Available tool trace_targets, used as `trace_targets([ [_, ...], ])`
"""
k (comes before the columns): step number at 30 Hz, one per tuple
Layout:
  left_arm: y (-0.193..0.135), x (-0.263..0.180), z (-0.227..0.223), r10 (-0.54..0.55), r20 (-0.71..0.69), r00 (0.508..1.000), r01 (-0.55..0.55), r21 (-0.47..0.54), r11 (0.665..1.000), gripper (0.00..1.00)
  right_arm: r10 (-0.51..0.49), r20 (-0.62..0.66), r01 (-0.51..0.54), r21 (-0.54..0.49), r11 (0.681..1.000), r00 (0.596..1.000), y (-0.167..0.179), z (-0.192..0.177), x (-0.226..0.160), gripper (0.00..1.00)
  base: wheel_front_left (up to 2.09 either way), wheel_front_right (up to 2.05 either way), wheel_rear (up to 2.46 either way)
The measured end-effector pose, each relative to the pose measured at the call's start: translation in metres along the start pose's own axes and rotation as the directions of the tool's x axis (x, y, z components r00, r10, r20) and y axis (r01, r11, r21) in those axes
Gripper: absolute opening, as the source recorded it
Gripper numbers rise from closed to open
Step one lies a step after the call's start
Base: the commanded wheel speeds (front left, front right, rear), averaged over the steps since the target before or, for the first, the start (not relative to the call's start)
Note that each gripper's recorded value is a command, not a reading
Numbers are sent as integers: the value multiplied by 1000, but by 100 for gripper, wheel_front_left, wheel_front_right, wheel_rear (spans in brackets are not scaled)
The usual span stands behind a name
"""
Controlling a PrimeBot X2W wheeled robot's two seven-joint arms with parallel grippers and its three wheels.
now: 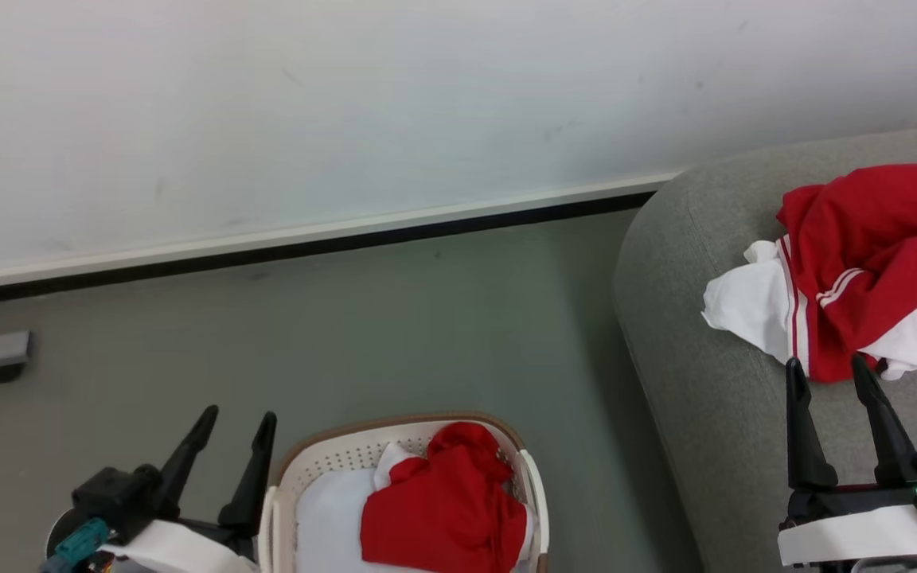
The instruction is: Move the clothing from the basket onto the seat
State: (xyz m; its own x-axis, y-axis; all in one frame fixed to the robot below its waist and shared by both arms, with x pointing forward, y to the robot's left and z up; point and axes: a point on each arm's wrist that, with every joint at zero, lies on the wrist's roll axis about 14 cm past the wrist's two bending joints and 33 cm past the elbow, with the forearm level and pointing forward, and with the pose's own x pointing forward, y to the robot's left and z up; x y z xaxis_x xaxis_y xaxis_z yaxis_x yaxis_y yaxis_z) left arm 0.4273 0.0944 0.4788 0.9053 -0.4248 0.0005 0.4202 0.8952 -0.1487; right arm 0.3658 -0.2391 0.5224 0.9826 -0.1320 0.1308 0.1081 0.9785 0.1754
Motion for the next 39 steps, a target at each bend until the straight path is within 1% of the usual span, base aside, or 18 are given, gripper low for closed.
trace_targets([
  [5, -7, 20, -30, -80, -90, 993, 83, 23, 996, 100, -28, 16, 28, 4, 1000, 999, -9, 3, 9, 100, 0, 0, 0],
  [8, -11, 33, -49, -131, -148, 980, 136, 31, 990, 100, -48, 36, 47, 19, 999, 998, -15, 8, 16, 100, 0, 0, 0],
  [14, -20, 48, -103, -234, -309, 922, 259, 39, 965, 100, -68, 49, 68, 9, 998, 996, -22, 7, 30, 100, 0, 0, 0],
  [19, -28, 53, -149, -312, -430, 847, 358, 28, 933, 100, -79, 73, 79, 6, 997, 994, -27, 9, 44, 100, 0, 0, 0],
  [23, -28, 55, -185, -351, -512, 784, 414, 12, 910, 100, -77, 89, 78, -6, 997, 993, -29, 10, 57, 100, 0, 0, 0],
  [29, -34, 50, -243, -411, -629, 660, 495, -48, 867, 100, -88, 85, 89, -6, 996, 992, -33, 2, 66, 100, 0, 0, 0],
  [33, -38, 46, -276, -440, -685, 581, 544, -76, 836, 100, -102, 71, 103, -7, 995, 992, -38, -4, 68, 100, 0, 0, 0],
  [39, -44, 49, -314, -466, -731, 498, 598, -99, 795, 100, -113, 64, 115, -22, 993, 991, -41, -6, 68, 100, 0, 0, 0],
])
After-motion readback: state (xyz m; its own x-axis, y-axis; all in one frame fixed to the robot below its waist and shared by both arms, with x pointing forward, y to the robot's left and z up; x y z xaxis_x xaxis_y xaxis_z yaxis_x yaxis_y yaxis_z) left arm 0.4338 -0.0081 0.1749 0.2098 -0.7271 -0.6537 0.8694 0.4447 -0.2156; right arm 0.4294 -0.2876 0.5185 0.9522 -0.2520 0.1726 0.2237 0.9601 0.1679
